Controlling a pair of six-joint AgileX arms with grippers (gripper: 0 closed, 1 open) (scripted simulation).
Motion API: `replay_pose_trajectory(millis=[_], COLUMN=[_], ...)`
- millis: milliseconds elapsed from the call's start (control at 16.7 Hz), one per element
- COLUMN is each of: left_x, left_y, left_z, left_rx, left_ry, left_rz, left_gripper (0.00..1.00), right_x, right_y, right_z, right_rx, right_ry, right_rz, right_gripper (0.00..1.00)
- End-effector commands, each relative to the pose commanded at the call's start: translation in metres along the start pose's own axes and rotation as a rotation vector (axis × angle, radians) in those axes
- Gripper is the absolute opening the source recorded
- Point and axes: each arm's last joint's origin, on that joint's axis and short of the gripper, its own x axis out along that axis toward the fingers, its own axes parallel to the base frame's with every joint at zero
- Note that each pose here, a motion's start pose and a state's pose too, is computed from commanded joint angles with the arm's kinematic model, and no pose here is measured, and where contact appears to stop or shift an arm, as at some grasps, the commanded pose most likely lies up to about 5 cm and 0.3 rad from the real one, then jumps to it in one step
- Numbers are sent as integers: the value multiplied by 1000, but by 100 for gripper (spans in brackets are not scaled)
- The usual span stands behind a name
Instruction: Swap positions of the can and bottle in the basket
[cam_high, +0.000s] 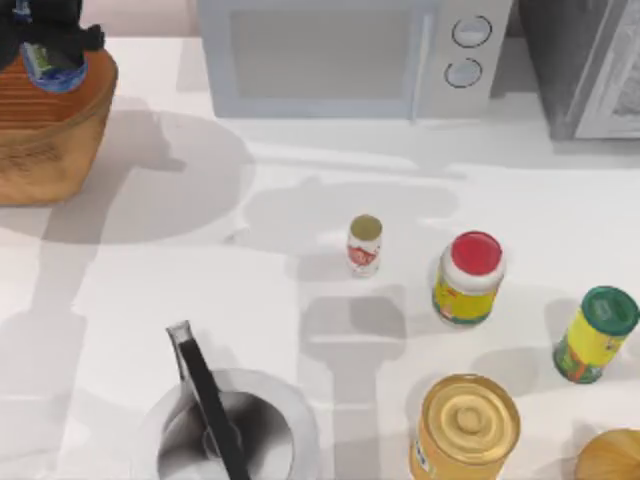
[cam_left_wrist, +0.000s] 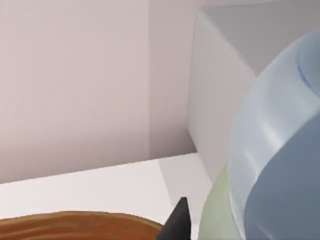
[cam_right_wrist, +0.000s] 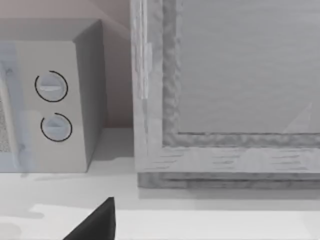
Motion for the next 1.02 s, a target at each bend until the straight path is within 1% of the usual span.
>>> replay_pose_trajectory(millis=[120,180,300,360,660,780,1020], left_x=[-16,-23,-33,-35,-32,-22,10], left_y=[37,50,66,68,68,72,78], left_z=[24,33,43,45,43,38,23], left_rx=[-21,-29,-37,-38,-37,-40,-39], left_ry=[-1,-2,-4,-4,1,4,0], left_rz=[114,158,212,222,221,224,222], left_gripper=[0,0,0,0,0,0,0], right_x=[0,0,0,0,0,0,0], right_y=[0,0,0,0,0,0,0], right_z=[0,0,0,0,0,0,0], right_rx=[0,0,0,0,0,0,0], right_ry=[0,0,0,0,0,0,0], right_rz=[0,0,0,0,0,0,0], right_gripper=[100,100,100,100,100,100,100])
